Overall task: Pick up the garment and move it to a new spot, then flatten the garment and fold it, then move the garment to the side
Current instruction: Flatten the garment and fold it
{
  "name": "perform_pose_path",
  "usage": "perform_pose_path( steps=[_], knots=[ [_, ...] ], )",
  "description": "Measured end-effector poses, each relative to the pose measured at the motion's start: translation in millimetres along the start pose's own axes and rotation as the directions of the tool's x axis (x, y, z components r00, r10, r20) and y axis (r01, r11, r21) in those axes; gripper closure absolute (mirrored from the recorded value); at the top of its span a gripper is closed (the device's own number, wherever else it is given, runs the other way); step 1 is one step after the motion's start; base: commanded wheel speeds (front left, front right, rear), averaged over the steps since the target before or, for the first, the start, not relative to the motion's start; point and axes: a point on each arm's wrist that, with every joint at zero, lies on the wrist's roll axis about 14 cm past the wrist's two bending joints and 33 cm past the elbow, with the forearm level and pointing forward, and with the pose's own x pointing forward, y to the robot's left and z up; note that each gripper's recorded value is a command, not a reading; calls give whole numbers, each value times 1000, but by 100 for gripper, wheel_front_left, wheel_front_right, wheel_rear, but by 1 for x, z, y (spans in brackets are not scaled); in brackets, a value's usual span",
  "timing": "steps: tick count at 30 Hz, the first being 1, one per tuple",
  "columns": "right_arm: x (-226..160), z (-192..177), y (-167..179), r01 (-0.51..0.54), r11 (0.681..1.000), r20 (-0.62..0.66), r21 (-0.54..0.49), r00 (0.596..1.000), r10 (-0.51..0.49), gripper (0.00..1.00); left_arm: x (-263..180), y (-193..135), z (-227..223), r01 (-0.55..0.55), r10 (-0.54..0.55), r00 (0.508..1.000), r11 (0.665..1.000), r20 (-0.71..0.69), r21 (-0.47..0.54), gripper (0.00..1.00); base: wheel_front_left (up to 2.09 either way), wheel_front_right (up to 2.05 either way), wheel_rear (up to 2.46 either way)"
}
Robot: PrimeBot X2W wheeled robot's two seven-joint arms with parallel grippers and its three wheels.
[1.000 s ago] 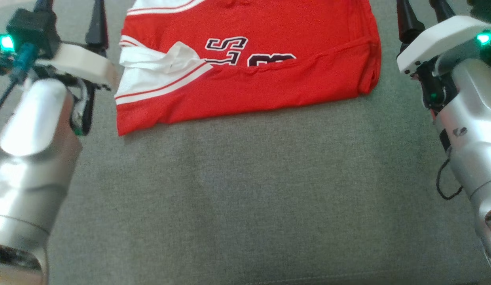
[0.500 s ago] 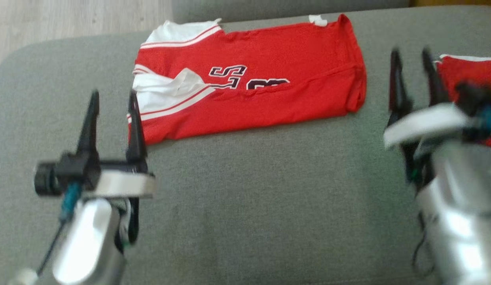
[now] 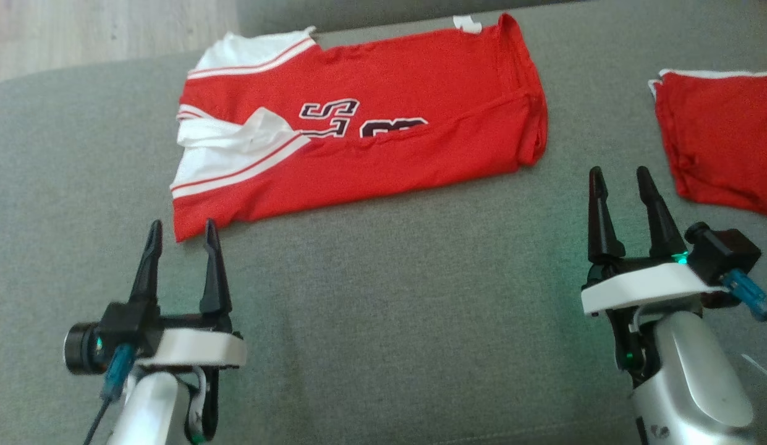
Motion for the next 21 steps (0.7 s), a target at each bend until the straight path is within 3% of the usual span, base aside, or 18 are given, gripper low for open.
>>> perform_pose_path(
  steps=[7,14,21],
  knots=[
    [9,-12,-4,10,1000,-26,9,1000,-10,0,31,6,-49,36,-24,985,997,-174,65,0,0,0,0],
    [19,-32,-13,43,997,-73,65,997,-39,0,74,14,-66,14,0,975,998,-221,64,0,0,0,0],
    [19,-45,-21,68,995,-107,73,992,-60,0,78,33,-107,-30,62,932,995,-358,94,0,0,0,0]
  ],
)
